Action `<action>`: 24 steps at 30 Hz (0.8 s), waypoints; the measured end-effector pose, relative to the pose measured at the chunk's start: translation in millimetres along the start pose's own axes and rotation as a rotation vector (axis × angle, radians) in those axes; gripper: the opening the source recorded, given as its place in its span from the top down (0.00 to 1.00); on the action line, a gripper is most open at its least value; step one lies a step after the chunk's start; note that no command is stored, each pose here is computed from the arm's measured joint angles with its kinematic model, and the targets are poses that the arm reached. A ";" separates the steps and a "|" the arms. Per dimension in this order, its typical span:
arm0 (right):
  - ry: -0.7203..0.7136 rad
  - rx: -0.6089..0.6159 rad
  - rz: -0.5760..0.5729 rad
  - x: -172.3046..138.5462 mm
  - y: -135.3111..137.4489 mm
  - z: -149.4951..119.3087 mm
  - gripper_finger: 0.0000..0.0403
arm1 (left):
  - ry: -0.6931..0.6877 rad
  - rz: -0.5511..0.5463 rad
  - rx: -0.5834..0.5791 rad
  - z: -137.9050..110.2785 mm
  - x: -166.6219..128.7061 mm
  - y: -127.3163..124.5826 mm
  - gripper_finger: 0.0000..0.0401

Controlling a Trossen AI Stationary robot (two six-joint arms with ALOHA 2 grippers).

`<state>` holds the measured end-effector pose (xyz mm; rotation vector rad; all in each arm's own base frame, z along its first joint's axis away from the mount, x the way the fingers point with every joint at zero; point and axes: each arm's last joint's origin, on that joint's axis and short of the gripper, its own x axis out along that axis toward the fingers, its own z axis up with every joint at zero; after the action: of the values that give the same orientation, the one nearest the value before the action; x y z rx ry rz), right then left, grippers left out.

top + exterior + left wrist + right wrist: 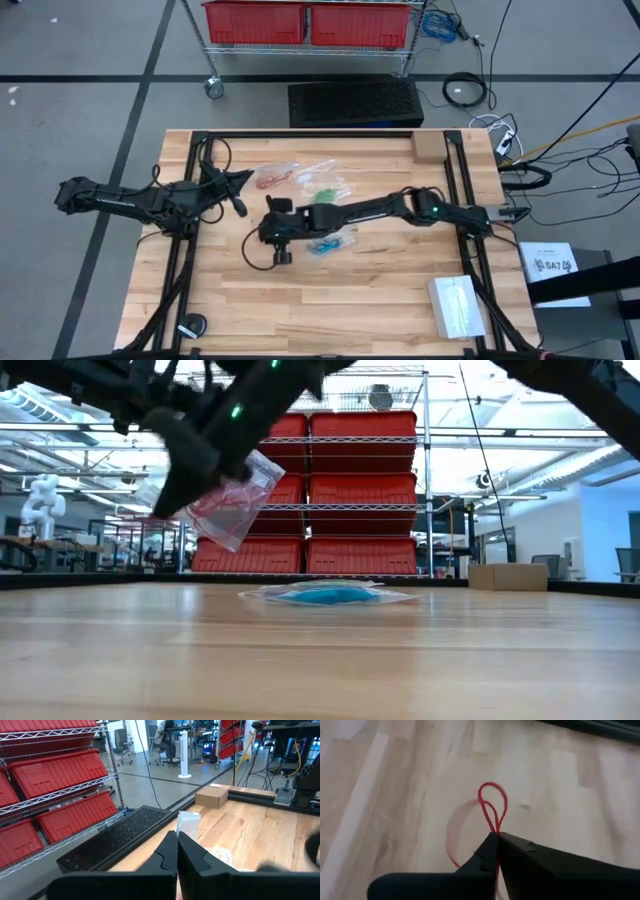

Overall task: Sort rubber bands
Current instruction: Put the red rubber band into the right transparent zip bag

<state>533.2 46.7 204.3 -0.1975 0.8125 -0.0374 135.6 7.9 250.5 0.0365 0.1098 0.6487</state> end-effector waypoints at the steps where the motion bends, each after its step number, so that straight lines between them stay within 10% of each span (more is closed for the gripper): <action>1: 0.004 -0.016 -0.003 -8.2 -0.4 2.7 1.00 | 0.001 0.000 0.000 -0.1 0.0 0.0 1.00; 16: -0.063 -0.226 -0.509 -151.3 -37.2 49.5 1.00 | 0.001 -0.129 -0.009 0.1 -0.2 -3.7 1.00; 24: -0.013 -0.257 -0.604 -156.5 -61.0 47.9 1.00 | -0.008 -0.175 -0.017 1.2 -0.4 -5.1 1.00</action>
<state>462.8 11.6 360.2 -0.6811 0.7188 -0.5004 138.5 3.6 251.4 0.0132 0.0985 0.4743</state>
